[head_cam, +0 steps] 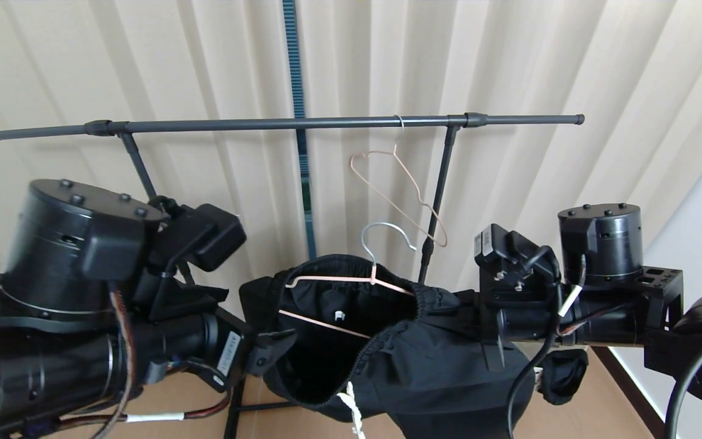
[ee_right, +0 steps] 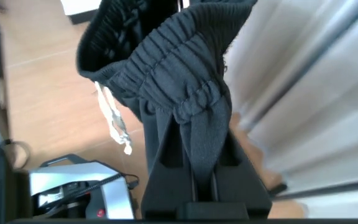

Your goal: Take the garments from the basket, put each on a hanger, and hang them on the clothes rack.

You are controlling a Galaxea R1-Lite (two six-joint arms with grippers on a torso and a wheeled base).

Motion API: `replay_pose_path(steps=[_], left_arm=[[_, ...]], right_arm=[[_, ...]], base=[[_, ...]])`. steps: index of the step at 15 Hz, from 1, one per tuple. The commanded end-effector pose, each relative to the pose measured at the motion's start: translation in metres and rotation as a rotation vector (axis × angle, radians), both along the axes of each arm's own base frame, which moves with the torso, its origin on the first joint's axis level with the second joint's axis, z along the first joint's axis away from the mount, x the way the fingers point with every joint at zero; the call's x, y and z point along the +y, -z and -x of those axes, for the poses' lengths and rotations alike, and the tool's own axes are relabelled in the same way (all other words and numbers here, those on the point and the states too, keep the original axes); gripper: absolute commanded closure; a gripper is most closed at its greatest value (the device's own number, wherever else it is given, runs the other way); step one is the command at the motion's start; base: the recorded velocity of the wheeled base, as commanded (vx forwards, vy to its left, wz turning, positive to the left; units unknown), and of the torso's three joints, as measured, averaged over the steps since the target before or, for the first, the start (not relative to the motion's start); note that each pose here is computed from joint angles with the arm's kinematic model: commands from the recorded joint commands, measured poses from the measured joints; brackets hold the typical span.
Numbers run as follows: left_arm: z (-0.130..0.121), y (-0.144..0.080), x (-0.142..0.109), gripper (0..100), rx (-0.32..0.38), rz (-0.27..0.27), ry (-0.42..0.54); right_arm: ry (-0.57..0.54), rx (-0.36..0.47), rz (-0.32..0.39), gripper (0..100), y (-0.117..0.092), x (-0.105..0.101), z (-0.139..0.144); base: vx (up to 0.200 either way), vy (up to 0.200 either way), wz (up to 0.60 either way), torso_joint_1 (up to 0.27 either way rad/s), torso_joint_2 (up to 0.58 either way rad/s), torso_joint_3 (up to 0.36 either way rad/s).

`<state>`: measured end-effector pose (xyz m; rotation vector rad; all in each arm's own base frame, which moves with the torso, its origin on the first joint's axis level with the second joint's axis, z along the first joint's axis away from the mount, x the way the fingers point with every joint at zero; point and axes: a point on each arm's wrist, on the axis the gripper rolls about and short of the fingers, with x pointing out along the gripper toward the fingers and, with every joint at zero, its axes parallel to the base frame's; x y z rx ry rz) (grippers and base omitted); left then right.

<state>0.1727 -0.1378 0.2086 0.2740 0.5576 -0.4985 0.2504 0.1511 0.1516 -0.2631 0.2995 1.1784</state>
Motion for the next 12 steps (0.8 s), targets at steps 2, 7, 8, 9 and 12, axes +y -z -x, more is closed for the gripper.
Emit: replay_pose_path(steps=[2, 7, 8, 9, 12], left_arm=[[-0.016, -0.005, 0.057, 0, -0.111, 0.098, 0.151], [-0.056, 0.026, 0.090, 0, -0.154, 0.047, 0.508], [-0.058, 0.028, 0.089, 0, -0.155, 0.039, 0.520], [-0.063, 0.035, 0.085, 0, -0.155, 0.007, 0.559], [-0.071, 0.042, 0.082, 0, -0.188, -0.055, 0.619]], right_arm=[[-0.025, 0.008, -0.026, 100, 0.003, -0.008, -0.004], [-0.074, 0.020, -0.065, 100, 0.003, -0.015, -0.006], [-0.082, 0.022, -0.069, 100, 0.003, -0.016, -0.006], [-0.113, 0.029, -0.084, 100, 0.003, -0.016, -0.005], [-0.126, 0.032, -0.086, 100, 0.004, -0.017, -0.002]], base=[[0.000, 0.000, 0.00, 0.000, 0.00, 0.000], [0.000, 0.000, 0.00, 0.000, 0.00, 0.000], [0.000, 0.000, 0.00, 0.000, 0.00, 0.000], [0.000, 0.000, 0.00, 0.000, 0.00, 0.000], [0.000, 0.000, 0.00, 0.000, 0.00, 0.000]])
